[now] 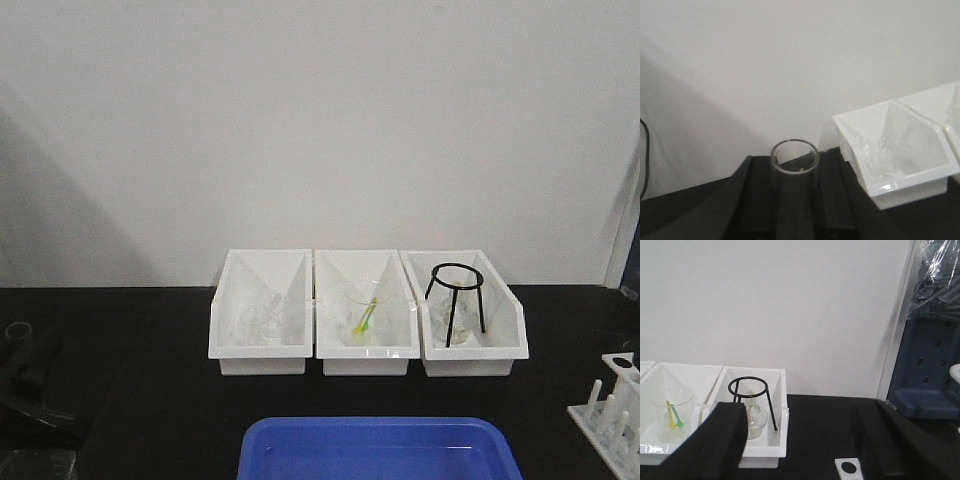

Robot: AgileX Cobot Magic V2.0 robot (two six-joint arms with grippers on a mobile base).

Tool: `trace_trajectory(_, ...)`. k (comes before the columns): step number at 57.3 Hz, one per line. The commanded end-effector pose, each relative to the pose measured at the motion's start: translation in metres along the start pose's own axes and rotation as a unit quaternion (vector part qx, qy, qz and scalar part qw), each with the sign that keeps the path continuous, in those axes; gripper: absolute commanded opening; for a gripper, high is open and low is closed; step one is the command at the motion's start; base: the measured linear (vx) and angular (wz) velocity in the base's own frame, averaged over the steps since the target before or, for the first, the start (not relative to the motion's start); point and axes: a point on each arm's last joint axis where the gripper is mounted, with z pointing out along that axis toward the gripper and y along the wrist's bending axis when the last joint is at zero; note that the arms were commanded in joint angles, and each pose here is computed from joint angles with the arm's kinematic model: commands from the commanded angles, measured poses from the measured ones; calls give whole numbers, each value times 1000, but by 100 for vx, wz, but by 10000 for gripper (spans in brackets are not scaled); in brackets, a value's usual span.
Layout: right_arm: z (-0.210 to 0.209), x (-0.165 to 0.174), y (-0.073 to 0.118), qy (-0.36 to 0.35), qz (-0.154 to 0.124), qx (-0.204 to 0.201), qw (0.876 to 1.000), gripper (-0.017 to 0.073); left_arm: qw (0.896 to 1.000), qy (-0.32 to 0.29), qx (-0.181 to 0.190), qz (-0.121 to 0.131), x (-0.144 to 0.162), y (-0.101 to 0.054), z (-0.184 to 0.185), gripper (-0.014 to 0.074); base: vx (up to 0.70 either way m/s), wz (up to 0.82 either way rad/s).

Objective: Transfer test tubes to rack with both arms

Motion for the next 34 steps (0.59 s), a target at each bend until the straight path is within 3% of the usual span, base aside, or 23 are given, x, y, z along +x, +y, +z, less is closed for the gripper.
trace_trajectory(1,-2,-22,-1,-65,-4,2,998,491,996,-60,3,-61,-27,3,-7,-20,0,0)
trace_trajectory(8,-2,-22,-1,-64,14,1,998,491,992,-55,56,-97,-32,-4,-14,-20,0,0)
trace_trajectory(13,-2,-21,-1,-59,25,0,998,491,987,-48,109,-109,-33,-12,-17,-20,0,0)
trace_trajectory(14,-2,-21,-1,-57,28,0,998,491,986,-49,122,-102,-33,-15,-17,-20,0,0)
trace_trajectory(15,-2,-20,-1,-56,30,0,998,491,984,-46,131,-114,-33,-16,-18,-20,0,0)
trace_trajectory(17,-2,-20,-1,-51,34,0,998,491,981,-47,155,-108,-34,-21,-19,-20,0,0)
trace_trajectory(23,-2,-16,-1,-32,35,0,999,491,966,-42,222,-124,-34,-32,-22,-20,0,0)
trace_trajectory(34,-2,-7,-1,19,34,1,999,491,927,-29,346,-142,-27,-56,-25,-20,0,0)
